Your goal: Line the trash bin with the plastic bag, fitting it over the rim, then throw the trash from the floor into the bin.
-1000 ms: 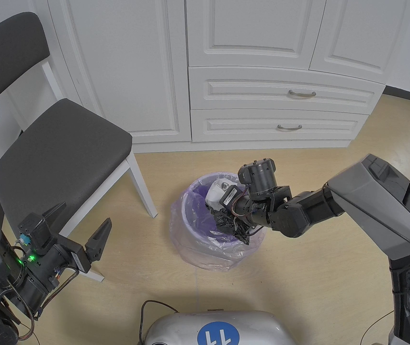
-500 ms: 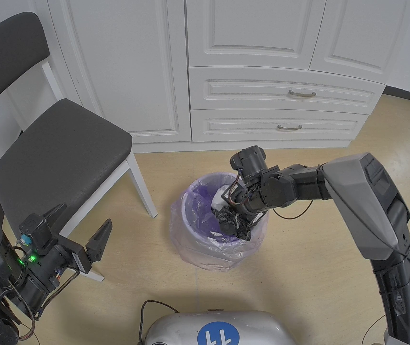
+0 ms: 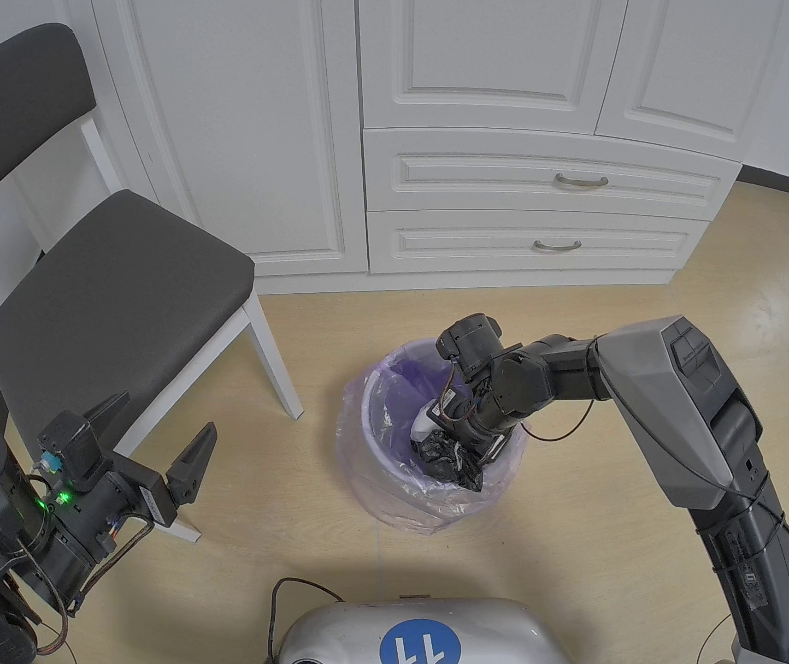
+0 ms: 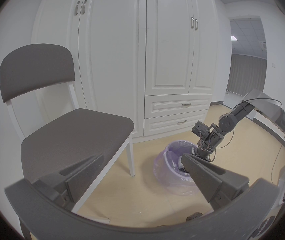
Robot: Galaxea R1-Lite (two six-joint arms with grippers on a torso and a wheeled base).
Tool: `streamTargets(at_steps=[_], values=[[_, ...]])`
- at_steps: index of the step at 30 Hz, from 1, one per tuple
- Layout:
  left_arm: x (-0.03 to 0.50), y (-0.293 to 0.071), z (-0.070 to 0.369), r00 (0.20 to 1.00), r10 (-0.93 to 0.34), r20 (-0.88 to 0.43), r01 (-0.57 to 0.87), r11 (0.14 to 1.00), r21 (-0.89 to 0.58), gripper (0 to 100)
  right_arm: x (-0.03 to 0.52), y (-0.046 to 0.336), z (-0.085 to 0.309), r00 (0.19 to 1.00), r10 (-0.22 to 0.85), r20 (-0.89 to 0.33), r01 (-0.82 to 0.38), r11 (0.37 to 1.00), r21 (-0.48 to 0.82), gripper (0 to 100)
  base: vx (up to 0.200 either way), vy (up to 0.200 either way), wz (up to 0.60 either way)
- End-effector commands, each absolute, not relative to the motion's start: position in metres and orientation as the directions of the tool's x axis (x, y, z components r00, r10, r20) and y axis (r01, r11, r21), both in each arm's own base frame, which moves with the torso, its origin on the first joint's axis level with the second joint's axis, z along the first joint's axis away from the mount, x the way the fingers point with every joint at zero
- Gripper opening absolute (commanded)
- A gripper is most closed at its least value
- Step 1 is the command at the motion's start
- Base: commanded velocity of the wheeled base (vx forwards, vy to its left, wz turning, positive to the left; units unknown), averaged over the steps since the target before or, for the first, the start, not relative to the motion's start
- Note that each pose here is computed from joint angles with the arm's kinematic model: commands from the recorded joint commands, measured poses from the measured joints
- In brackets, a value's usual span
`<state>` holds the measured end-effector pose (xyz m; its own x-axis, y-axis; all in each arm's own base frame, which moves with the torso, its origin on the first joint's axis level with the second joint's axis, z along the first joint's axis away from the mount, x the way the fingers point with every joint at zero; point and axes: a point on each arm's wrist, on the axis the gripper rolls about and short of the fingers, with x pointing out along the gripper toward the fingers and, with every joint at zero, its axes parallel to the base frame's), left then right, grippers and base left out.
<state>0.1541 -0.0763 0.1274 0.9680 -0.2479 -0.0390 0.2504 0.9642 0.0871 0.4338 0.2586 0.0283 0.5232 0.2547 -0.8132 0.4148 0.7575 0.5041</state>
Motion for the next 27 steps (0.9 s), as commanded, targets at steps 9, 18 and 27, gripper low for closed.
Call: streamTargets(at_steps=[9, 18, 27], values=[[0.152, -0.075, 0.124, 0.967, -0.247, -0.057, 0.251, 0.964, 0.092, 100, 0.451, 0.266, 0.022, 0.670, 0.270, -0.692, 0.383, 0.673, 0.633, 0, 0.000, 0.000, 0.00], [0.152, -0.076, 0.123, 0.967, -0.248, -0.064, 0.253, 0.963, 0.094, 100, 0.459, 0.264, 0.012, 0.714, 0.250, -0.653, 0.369, 0.658, 0.656, 0, 0.000, 0.000, 0.00], [0.153, -0.076, 0.122, 0.967, -0.246, -0.070, 0.252, 0.963, 0.092, 100, 0.461, 0.263, 0.011, 0.729, 0.238, -0.642, 0.369, 0.653, 0.662, 0, 0.000, 0.000, 0.00]])
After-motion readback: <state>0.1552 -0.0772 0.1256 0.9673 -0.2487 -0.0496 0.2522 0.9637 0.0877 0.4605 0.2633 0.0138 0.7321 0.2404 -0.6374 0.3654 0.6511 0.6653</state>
